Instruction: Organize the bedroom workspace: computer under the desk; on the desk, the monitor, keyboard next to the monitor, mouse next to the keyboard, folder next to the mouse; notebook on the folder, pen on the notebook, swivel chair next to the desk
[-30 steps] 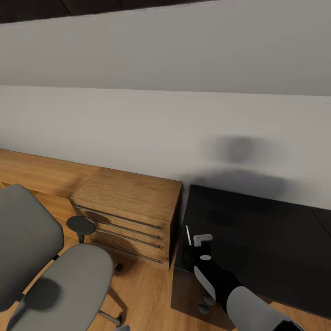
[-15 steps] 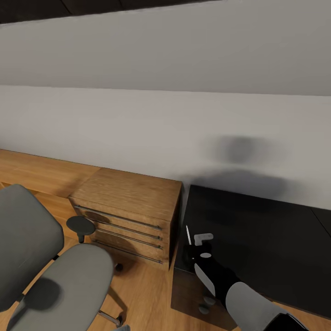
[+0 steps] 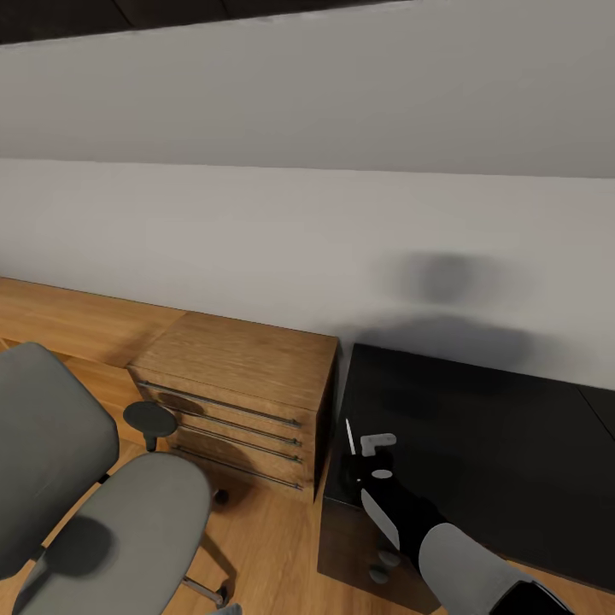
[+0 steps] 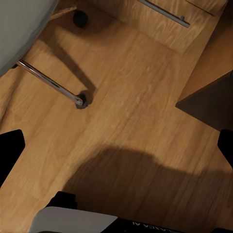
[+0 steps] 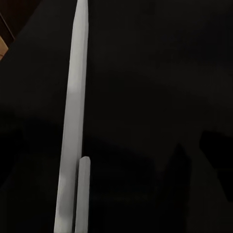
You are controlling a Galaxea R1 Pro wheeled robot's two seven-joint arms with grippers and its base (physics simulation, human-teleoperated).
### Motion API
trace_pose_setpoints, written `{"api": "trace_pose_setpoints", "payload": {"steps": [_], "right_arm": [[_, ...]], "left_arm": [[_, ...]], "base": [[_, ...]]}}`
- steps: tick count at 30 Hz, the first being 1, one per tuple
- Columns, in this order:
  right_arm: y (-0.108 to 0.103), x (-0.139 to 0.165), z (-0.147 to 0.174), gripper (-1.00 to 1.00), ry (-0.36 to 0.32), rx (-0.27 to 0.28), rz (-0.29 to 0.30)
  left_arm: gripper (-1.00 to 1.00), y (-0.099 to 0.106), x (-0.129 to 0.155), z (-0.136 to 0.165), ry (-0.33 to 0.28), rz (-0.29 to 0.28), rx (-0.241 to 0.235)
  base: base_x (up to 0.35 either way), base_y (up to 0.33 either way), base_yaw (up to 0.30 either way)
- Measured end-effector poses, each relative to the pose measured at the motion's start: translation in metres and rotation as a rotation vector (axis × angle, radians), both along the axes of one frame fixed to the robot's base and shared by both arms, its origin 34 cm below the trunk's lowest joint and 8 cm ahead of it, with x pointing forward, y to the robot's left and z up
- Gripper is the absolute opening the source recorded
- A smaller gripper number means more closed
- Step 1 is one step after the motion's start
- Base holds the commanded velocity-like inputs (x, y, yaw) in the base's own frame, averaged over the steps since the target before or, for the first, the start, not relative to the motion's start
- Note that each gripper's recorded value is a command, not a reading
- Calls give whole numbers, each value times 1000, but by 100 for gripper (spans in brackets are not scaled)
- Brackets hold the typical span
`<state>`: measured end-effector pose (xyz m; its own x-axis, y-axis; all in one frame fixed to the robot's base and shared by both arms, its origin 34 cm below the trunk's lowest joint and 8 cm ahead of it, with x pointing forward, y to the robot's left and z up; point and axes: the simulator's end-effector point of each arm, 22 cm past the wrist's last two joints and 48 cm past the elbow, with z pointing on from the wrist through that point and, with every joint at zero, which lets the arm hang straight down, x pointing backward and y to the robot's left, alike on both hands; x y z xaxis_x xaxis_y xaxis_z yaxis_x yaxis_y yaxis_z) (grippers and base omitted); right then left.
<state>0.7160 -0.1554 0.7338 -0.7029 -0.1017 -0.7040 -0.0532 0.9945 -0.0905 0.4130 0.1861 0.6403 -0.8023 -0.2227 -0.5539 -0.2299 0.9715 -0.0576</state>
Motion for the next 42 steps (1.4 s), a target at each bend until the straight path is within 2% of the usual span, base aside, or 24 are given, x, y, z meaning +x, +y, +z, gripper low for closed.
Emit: {"api": "trace_pose_setpoints", "payload": {"steps": [24, 42], "right_arm": [[0, 0, 0, -100, 0, 2, -1], [9, -3, -1, -100, 25, 4, 9]], "left_arm": [[100, 0, 0, 0, 0, 0, 0], [100, 0, 0, 0, -1, 1, 1]], "base": [[0, 0, 0], [0, 0, 0]]}}
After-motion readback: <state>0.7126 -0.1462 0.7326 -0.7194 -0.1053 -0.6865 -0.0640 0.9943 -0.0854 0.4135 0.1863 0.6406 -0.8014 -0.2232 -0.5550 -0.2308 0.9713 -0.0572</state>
